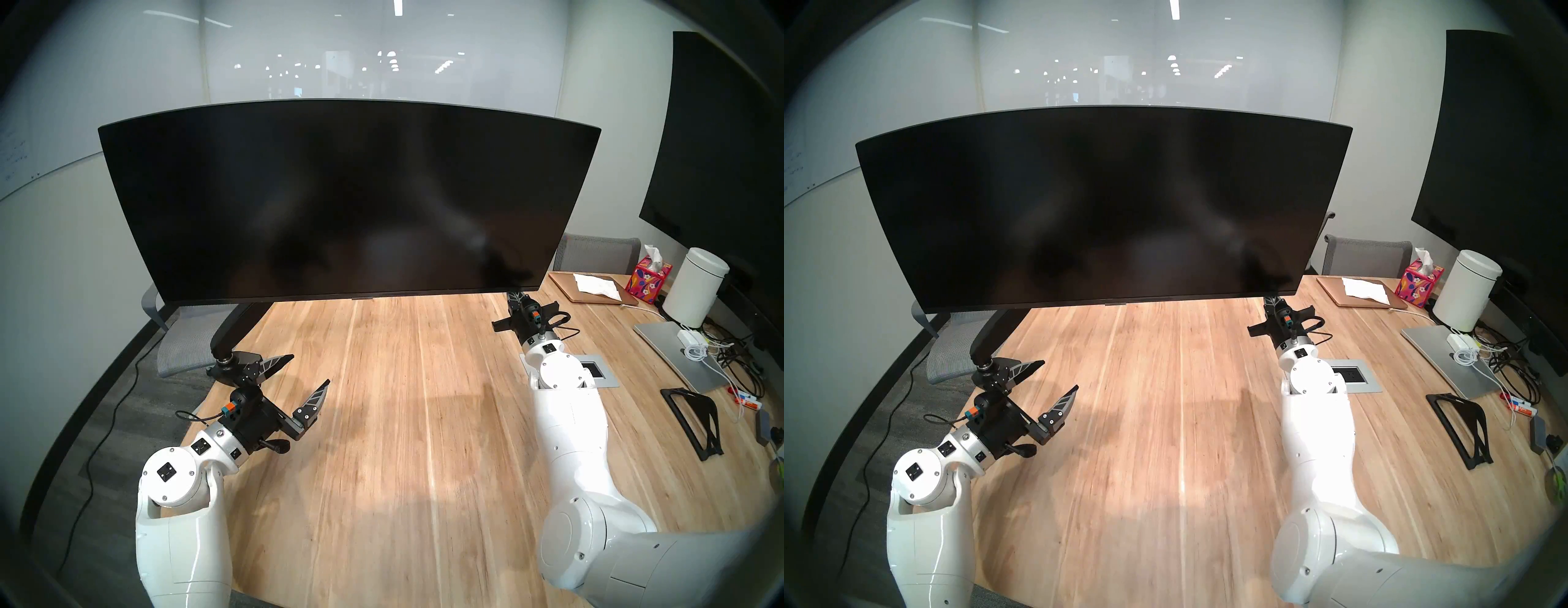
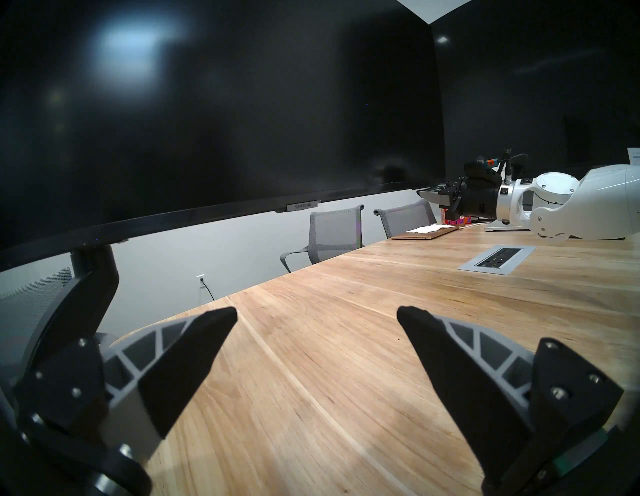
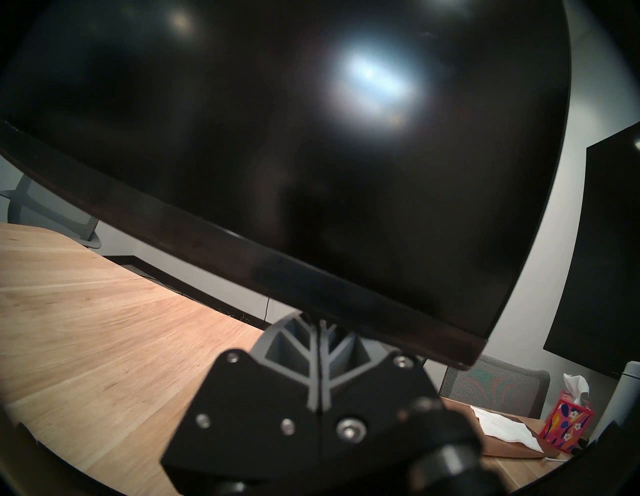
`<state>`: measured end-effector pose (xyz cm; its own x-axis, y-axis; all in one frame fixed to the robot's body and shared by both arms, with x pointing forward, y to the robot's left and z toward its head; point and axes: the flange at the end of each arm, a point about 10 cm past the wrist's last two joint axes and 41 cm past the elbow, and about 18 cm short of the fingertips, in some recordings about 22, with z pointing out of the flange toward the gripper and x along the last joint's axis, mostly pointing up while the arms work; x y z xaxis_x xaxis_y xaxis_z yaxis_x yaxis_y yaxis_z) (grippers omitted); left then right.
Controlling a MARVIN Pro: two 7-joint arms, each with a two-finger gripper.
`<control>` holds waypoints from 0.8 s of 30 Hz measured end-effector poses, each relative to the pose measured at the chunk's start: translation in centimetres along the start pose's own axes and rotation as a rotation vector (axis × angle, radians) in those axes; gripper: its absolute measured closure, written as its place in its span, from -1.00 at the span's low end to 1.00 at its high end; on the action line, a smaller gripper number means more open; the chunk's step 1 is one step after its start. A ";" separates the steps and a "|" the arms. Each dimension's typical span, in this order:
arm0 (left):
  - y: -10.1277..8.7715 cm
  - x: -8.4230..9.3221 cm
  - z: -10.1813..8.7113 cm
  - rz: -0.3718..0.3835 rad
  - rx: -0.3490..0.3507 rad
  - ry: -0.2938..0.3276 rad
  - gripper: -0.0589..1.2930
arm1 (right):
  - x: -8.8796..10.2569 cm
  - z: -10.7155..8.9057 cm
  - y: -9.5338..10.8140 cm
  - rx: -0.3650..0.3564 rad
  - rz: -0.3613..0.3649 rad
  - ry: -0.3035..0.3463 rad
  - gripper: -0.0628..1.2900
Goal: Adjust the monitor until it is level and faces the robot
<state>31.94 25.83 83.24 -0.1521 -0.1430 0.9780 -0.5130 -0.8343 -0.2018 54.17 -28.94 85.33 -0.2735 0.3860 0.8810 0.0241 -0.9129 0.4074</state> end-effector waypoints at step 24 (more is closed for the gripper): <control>0.0 0.0 0.0 0.000 0.000 0.000 -0.97 | 0.1 0.1 0.1 -0.003 0.000 0.000 0.94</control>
<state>31.94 25.83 83.24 -0.1522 -0.1430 0.9779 -0.5130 -0.8343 -0.2019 54.26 -29.01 85.46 -0.2735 0.3861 0.8810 0.0215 -0.9132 0.4069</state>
